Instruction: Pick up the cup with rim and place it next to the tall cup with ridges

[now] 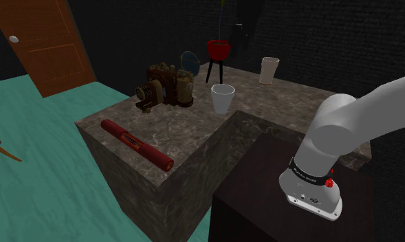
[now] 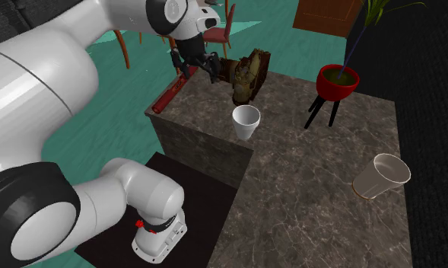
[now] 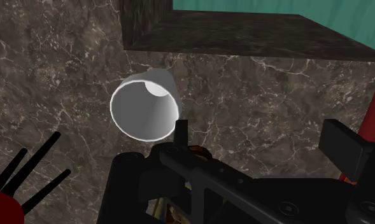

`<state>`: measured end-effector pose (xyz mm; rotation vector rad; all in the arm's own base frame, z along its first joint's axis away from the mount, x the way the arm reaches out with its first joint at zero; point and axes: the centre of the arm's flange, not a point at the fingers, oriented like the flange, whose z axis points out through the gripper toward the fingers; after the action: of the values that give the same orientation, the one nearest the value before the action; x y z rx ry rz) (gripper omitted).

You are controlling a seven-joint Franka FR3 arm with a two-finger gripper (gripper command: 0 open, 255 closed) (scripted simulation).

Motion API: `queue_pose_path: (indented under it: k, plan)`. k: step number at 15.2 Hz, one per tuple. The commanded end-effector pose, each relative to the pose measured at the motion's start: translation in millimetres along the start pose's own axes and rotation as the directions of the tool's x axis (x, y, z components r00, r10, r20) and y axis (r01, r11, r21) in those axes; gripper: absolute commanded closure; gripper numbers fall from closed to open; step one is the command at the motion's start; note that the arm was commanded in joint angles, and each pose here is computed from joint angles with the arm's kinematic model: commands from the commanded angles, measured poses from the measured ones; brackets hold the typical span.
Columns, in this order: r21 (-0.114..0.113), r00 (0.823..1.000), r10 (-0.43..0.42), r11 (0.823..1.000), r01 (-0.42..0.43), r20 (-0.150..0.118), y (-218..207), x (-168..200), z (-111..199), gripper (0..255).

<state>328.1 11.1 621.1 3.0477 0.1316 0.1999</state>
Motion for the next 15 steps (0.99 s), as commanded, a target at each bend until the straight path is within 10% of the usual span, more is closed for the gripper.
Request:
queue_pose_path:
  k: [1, 15]
  plan:
    - [0.0, 1.0, 0.0, 1.0, 0.0, 0.0, 0.0, 0.0, 0.0, 0]
    - [0.031, 0.997, -0.066, 0.997, 0.067, -0.026, 52.7, 48.1, 170.9, 0]
